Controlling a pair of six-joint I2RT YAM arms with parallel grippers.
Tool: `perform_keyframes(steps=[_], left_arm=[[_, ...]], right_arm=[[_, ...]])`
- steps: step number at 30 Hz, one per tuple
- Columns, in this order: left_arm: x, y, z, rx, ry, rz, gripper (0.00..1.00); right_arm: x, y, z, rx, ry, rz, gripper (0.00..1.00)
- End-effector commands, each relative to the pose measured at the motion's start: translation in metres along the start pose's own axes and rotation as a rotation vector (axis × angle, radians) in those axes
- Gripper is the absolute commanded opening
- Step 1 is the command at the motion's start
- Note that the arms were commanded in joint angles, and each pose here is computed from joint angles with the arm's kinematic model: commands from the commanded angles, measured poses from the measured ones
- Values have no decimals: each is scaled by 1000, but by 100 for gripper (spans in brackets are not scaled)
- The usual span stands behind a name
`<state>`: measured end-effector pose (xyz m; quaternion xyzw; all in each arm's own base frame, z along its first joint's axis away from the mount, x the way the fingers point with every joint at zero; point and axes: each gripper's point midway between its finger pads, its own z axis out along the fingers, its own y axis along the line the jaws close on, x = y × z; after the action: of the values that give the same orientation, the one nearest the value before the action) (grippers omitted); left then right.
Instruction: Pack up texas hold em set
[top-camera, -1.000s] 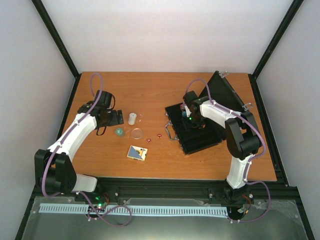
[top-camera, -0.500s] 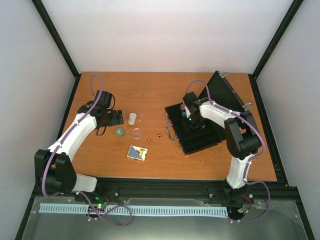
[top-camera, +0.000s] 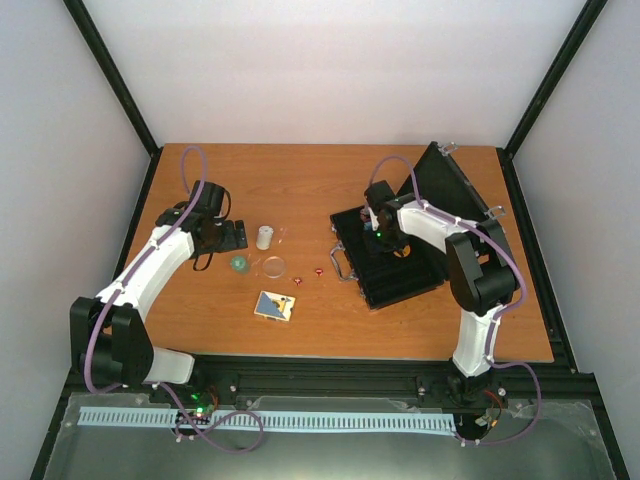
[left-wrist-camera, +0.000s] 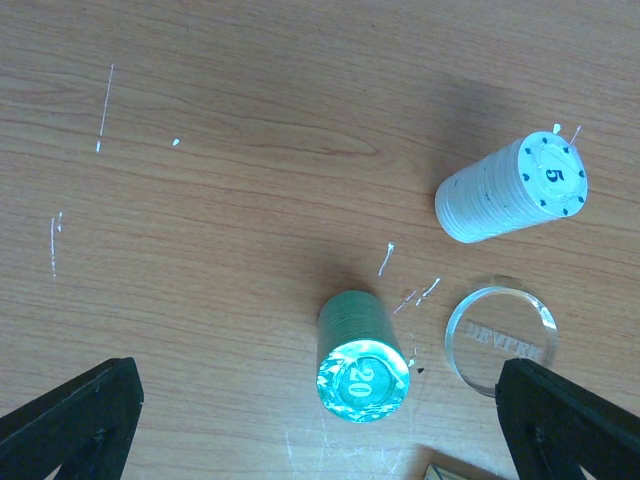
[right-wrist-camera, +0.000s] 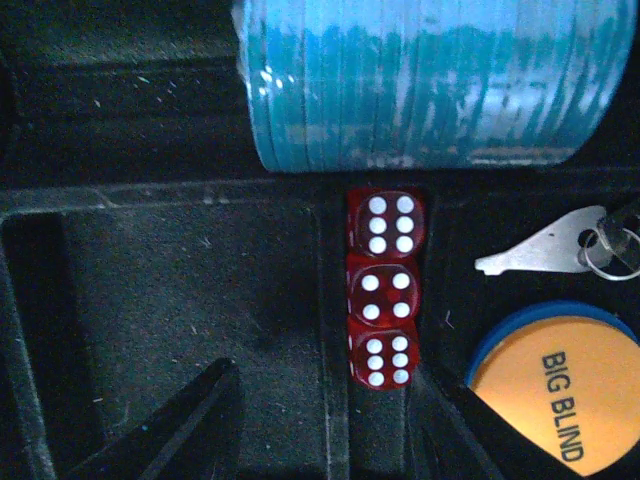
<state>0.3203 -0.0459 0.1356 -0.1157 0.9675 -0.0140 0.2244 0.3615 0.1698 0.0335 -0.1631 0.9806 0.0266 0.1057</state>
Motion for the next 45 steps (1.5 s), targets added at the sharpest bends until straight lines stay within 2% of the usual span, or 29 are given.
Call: perform_keyframes(steps=[1,9,14,22,27,31,36,45], left_arm=[[-11,-1,-4,-4,-30,-5,100],[-11,-1,-4,-1,-30,-11,100],[-13,-2,-6,4,-37,-8,100],[-22,-3,-24,18,-74,-7,100],[-21,-4,-31,33,-86,-14,100],[-18,-1,-36,30,-94,-11,100],[-13,3,-38,24,-95,-3,100],[-12,2,-37,28,-95,0,100]], right_arm=[[-17,5,1,-22,-45,-11,46],[-11,6,-26,-23,-46,9,47],[-14,16,-56,-30,-78,-25,56],[-23,85,-77,-115,-89,-159,59],[-18,148,-62,-175,-52,-299,59],[-12,181,-41,-195,-12,-361,58],[-6,186,-12,-180,41,-339,56],[-2,178,14,-120,91,-338,55]])
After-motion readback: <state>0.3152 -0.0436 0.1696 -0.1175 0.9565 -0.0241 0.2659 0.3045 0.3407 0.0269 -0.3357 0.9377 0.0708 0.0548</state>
